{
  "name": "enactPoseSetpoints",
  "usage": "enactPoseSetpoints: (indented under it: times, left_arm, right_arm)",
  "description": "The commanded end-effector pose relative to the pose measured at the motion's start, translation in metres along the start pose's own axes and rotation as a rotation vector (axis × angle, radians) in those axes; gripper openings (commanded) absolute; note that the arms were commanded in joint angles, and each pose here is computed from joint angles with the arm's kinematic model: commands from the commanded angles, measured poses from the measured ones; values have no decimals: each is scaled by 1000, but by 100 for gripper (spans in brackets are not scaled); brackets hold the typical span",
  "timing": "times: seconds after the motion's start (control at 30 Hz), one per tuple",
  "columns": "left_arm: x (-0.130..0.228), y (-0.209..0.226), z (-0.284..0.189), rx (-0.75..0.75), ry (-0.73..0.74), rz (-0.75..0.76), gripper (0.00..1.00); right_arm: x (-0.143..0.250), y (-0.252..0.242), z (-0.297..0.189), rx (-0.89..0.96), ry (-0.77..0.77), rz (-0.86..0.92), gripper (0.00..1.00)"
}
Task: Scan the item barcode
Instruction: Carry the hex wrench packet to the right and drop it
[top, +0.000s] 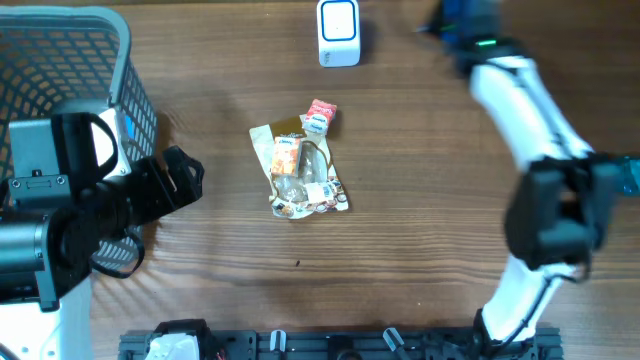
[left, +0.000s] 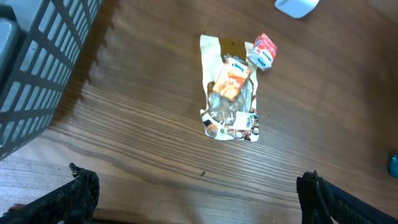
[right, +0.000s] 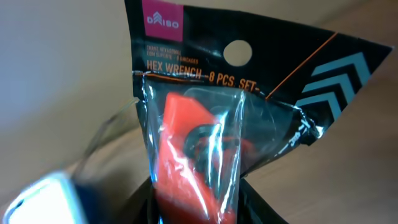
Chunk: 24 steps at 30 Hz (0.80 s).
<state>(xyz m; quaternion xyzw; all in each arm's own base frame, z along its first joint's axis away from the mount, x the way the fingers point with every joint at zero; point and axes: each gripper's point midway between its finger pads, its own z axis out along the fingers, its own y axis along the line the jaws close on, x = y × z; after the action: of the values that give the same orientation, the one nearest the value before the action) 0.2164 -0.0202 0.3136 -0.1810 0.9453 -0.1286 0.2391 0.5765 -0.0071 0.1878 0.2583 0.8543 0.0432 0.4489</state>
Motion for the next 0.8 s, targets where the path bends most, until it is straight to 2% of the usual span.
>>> enactPoseSetpoints:
  times: [0.0,0.13,0.3,0.57,0.6,0.77]
  left_arm:
    - [-2,-2,-1,3,-8,19,100]
    - [-2,-2,-1,3,-8,18,100]
    - [-2,-2,-1,3,-8,19,100]
    - [-2,-2,-1,3,-8,18,100]
    - [-2,-2,-1,3,-8,19,100]
    - [-2,-2,-1,3,-8,19,100]
  right_arm:
    - [-39,-114,-18,240,-2,144,21]
    - [-16,-253,-24,502,130,296,22]
    - [16,-341,-22,644,220,403,24]
    - [35,-379,1,685,226,447,25]
    - [32,-380,3,683,215,443,28]
    - [28,-381,4,678,201,438,56]
